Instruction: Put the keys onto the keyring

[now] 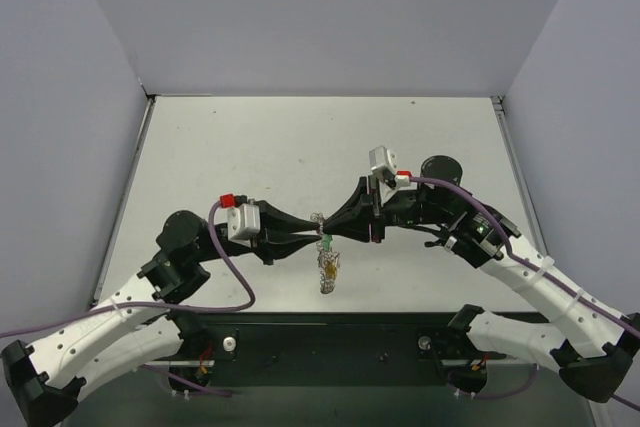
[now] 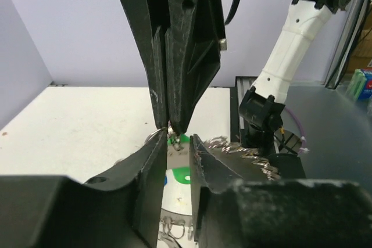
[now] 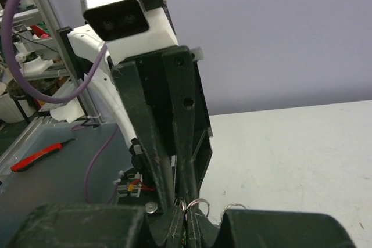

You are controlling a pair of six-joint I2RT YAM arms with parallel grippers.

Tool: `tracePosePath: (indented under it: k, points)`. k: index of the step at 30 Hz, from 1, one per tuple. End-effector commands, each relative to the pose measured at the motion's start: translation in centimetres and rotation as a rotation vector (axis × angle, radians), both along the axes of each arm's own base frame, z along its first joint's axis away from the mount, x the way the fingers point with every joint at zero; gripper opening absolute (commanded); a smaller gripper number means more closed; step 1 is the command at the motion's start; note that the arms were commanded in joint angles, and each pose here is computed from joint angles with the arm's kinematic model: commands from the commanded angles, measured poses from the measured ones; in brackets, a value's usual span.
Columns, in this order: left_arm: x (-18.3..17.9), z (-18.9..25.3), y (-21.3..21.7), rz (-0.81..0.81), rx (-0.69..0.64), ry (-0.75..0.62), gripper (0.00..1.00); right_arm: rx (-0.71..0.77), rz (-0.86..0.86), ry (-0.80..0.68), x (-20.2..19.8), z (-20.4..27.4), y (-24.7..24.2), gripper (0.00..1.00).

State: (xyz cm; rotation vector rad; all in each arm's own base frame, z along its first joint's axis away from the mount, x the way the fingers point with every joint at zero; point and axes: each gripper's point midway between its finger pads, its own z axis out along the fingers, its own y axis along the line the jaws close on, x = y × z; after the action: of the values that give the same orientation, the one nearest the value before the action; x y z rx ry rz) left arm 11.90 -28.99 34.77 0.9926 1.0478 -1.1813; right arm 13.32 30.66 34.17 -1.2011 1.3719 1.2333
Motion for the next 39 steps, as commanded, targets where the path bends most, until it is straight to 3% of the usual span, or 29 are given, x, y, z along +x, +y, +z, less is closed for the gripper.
tracePosePath:
  k: [1, 2, 5, 12, 17, 18, 20, 24, 29, 32, 37, 39]
  points:
    - [-0.4, 6.0, 2.6, 0.094, -0.088, -0.158, 0.42, 0.011, -0.023, -0.067, 0.3, 1.8, -0.5, 0.00]
    - [-0.5, 6.4, 2.9, 0.100, -0.086, -0.156, 0.52, -0.011, -0.028, -0.058, 0.3, 1.3, -0.7, 0.00]
    - [-0.4, 6.6, 3.2, 0.124, -0.038, -0.179, 0.62, -0.028, -0.033, -0.058, 0.5, 1.2, -0.8, 0.00]
    - [0.7, 6.2, 3.2, 0.151, 0.138, -0.138, 0.68, -0.108, -0.009, -0.051, 0.7, 0.5, -0.7, 0.00]
    - [2.1, 4.0, 2.4, 0.158, 0.341, -0.006, 0.69, -0.199, 0.014, -0.020, 0.7, -0.7, -0.9, 0.00]
    - [2.1, 3.2, 2.5, 0.152, 0.386, 0.019, 0.81, -0.210, 0.015, -0.026, 1.0, -0.6, -0.8, 0.00]
    - [2.4, 3.2, 1.8, 0.134, 0.423, 0.046, 0.85, -0.242, 0.016, -0.019, 1.0, -1.2, -0.9, 0.00]
    - [2.6, 1.7, 1.1, 0.102, 0.501, 0.100, 0.82, -0.278, 0.001, -0.015, 1.6, -1.8, -1.0, 0.00]
    - [2.2, 0.9, 0.5, 0.043, 0.534, 0.116, 0.58, -0.292, -0.007, -0.012, 1.8, -2.2, -1.0, 0.00]
    - [2.0, 0.0, 0.2, 0.014, 0.571, 0.135, 0.49, -0.294, -0.007, -0.012, 1.9, -2.2, -1.0, 0.00]
    - [2.0, -1.4, -0.4, -0.033, 0.620, 0.165, 0.48, -0.293, -0.005, -0.012, 1.9, -2.2, -0.9, 0.00]
    - [1.9, -1.7, -0.7, -0.046, 0.623, 0.168, 0.42, -0.294, -0.009, -0.014, 2.0, -2.2, -1.0, 0.00]
